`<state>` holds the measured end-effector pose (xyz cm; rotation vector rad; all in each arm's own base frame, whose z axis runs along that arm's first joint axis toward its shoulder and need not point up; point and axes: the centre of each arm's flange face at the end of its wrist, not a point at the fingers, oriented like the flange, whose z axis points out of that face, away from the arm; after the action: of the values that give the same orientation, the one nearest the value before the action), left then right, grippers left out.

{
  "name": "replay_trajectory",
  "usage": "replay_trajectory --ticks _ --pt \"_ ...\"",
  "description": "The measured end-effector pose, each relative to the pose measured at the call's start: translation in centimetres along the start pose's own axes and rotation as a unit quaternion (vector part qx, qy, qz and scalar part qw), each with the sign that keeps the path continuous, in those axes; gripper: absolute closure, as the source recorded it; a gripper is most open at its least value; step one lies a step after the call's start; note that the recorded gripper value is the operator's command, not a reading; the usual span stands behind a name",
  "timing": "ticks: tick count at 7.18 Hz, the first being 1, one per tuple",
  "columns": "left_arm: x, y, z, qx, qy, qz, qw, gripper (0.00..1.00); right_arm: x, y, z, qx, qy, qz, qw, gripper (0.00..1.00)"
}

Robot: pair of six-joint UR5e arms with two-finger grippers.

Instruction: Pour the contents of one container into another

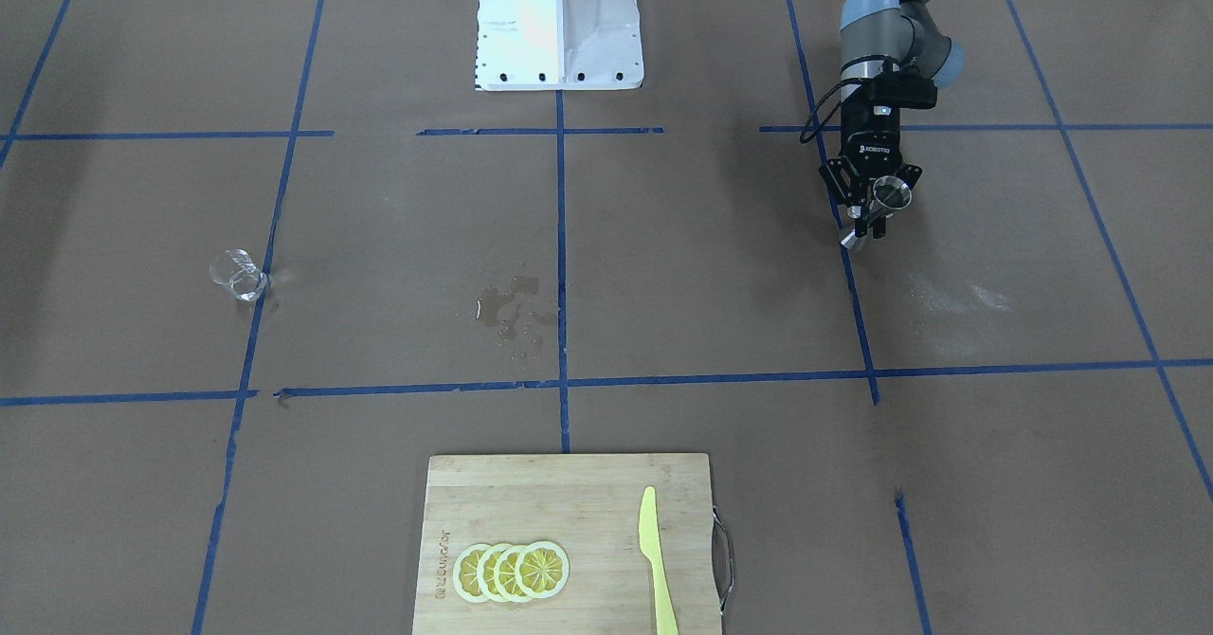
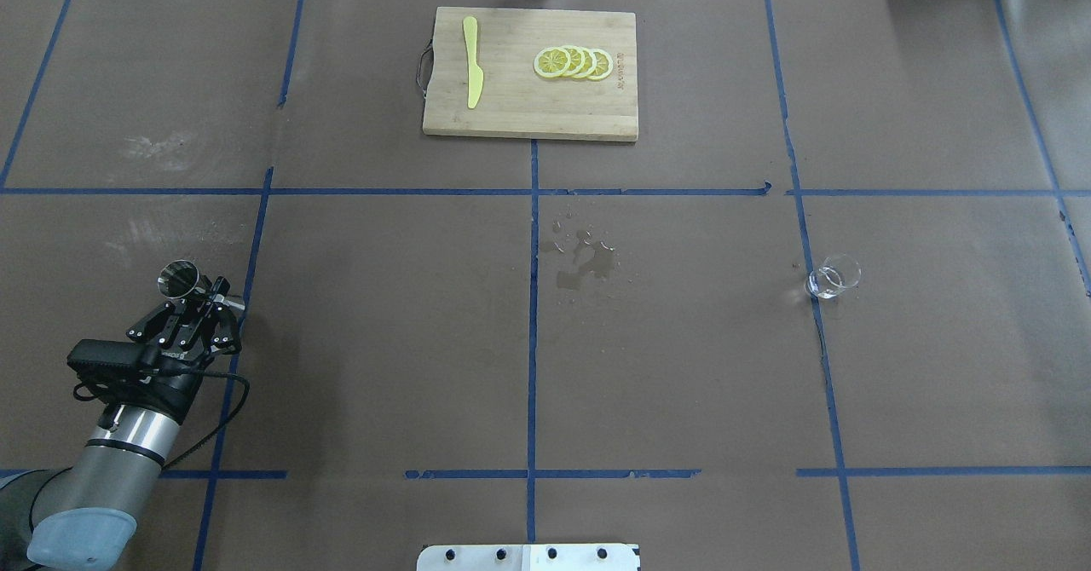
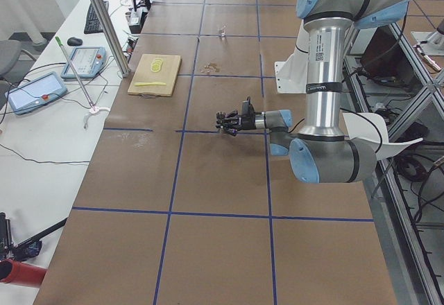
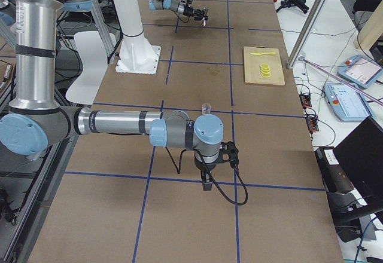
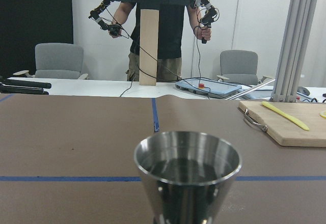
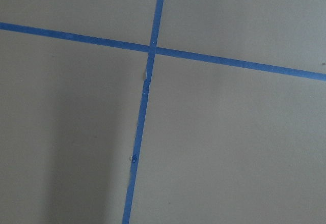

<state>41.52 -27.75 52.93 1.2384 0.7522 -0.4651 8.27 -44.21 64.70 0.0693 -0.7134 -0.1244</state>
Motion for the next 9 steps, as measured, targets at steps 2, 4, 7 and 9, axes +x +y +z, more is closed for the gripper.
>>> replay_trajectory --ticks 2,4,7,9 --pt "-0.55 0.49 0.10 -0.001 -0.003 0.008 1.0000 1.00 0.01 0.02 0.01 0.000 0.000 0.000 1.0000 0.00" --pt "-0.64 0.62 0.13 -0.001 -0.003 0.010 0.9999 1.00 0.00 0.00 0.00 0.000 0.000 0.000 1.0000 0.00" --pt "-0.62 0.69 0.12 -0.002 -0.003 0.010 0.9999 1.00 -0.02 -0.01 -0.02 0.000 0.000 0.000 1.0000 0.00" --pt "-0.59 0.69 0.11 -0.002 -0.003 0.010 0.9999 1.00 -0.04 -0.04 -0.04 0.000 0.000 0.000 1.0000 0.00"
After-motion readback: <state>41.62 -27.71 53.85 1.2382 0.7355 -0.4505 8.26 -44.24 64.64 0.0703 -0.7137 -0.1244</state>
